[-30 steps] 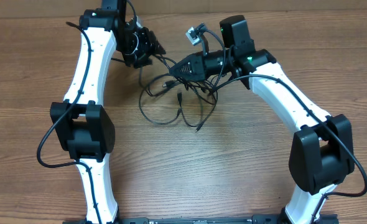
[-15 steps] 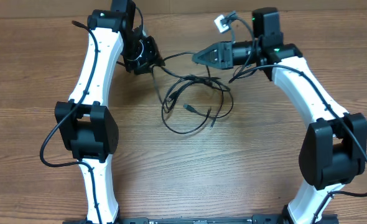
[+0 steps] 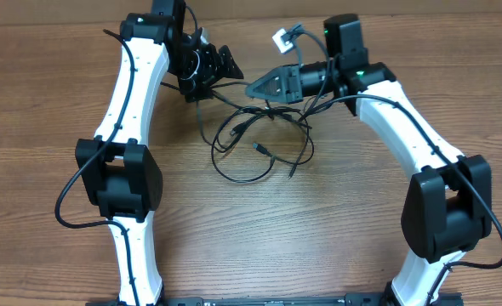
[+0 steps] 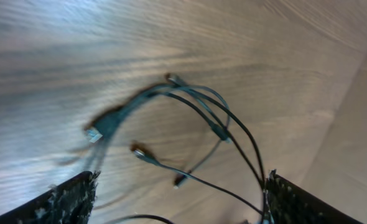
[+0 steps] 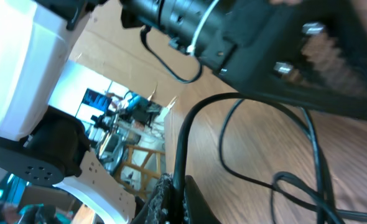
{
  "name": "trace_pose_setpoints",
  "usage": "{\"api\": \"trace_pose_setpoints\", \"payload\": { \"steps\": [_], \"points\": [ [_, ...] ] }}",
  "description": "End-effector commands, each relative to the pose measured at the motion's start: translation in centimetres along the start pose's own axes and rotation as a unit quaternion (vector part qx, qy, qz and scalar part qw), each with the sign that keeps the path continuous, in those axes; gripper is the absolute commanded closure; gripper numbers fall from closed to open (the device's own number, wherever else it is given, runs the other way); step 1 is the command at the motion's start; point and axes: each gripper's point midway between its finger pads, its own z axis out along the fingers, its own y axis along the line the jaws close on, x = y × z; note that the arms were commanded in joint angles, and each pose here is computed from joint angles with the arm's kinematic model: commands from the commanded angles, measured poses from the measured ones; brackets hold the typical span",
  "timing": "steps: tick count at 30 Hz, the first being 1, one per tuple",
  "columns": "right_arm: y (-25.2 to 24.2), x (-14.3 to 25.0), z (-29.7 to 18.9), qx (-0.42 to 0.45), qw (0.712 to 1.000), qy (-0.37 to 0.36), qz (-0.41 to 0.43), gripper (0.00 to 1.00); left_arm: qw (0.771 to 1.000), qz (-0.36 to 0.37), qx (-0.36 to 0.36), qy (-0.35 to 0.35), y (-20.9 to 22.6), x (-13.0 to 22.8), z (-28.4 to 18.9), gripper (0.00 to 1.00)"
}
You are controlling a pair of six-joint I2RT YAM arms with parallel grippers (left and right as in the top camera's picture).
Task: Untangle cables
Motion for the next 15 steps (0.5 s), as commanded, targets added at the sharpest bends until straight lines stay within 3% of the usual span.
{"api": "trace_pose_setpoints", "payload": {
  "steps": [1,2,3,6,8,15],
  "points": [
    [3.0,-0.8,0.0,-0.021,0.999,-0.002,-0.043,0.96,0.999,0.02,0.026,0.029,-2.2,1.9,0.7,0.25],
    [3.1,-1.1,0.0,-0.022,0.999,-0.005,-0.048,0.96,0.999,0.022,0.026,0.033,-2.4,2.2,0.9,0.39],
    [3.2,-1.4,-0.1,-0.025,0.998,-0.009,-0.049,0.96,0.999,0.024,0.025,0.036,-2.6,2.4,1.1,0.61],
    [4.1,-2.5,-0.9,-0.045,0.997,-0.018,-0.056,0.96,0.998,0.032,0.023,0.041,-3.1,2.9,1.5,0.94],
    [4.6,-3.1,-1.5,-0.055,0.996,-0.022,-0.059,0.96,0.998,0.039,0.015,0.035,-2.9,2.8,1.6,0.96],
    [4.2,-3.8,-3.0,-0.048,0.997,-0.036,-0.046,0.96,0.992,0.038,-0.119,-0.027,1.6,0.5,1.1,0.96]
  ]
}}
